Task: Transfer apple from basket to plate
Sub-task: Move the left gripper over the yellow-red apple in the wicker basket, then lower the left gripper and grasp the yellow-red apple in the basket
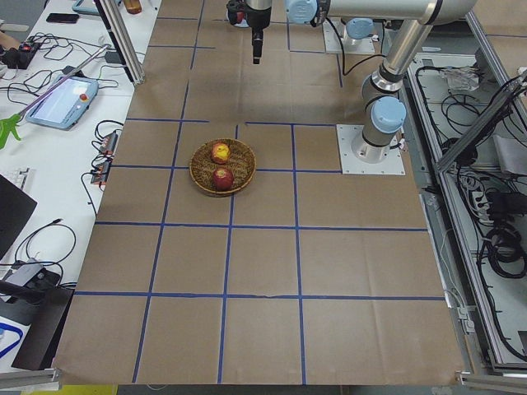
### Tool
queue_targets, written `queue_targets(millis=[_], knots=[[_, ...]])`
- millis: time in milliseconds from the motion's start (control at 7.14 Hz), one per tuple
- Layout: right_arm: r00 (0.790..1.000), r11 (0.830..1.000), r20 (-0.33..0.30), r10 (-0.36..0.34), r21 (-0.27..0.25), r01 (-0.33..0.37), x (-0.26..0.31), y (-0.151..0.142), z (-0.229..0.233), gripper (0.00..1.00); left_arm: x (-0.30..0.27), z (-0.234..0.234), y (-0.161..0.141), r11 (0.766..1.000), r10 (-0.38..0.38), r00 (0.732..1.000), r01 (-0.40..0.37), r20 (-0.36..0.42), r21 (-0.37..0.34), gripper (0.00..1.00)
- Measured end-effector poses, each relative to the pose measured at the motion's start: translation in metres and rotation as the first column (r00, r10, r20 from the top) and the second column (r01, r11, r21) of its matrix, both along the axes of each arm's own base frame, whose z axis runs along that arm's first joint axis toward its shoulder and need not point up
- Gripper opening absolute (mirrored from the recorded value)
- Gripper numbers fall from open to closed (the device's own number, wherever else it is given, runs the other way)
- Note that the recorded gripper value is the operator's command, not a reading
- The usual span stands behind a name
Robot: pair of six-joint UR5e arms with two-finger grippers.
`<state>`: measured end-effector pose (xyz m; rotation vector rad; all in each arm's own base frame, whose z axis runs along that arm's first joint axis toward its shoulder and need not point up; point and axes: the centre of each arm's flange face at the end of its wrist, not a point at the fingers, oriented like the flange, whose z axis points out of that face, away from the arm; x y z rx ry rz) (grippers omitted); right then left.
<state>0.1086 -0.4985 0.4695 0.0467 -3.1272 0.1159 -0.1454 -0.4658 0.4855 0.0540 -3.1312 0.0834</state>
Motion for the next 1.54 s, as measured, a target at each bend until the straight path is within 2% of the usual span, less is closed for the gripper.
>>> queue_targets(millis=[420, 840, 1260, 1540], knots=[[1.0, 1.0, 0.006, 0.011, 0.01, -0.011, 0.012, -0.01, 0.011, 1.0, 0.009, -0.004, -0.006, 1.0, -0.01, 1.0, 0.01, 0.002, 0.002, 0.99], [1.0, 1.0, 0.021, 0.024, 0.02, -0.024, 0.02, -0.012, 0.011, 1.0, 0.098, -0.029, -0.047, 0.997, -0.076, 0.997, 0.076, 0.008, 0.007, 0.98], [1.0, 0.999, 0.013, 0.026, 0.025, -0.026, 0.02, -0.01, 0.01, 1.0, 0.167, -0.121, -0.105, 0.993, -0.113, 0.994, 0.113, 0.003, 0.042, 0.95], [1.0, 0.999, 0.011, 0.027, 0.024, -0.027, 0.02, -0.01, 0.011, 1.0, 0.182, -0.178, -0.123, 0.993, -0.111, 0.994, 0.111, -0.007, 0.048, 0.95]])
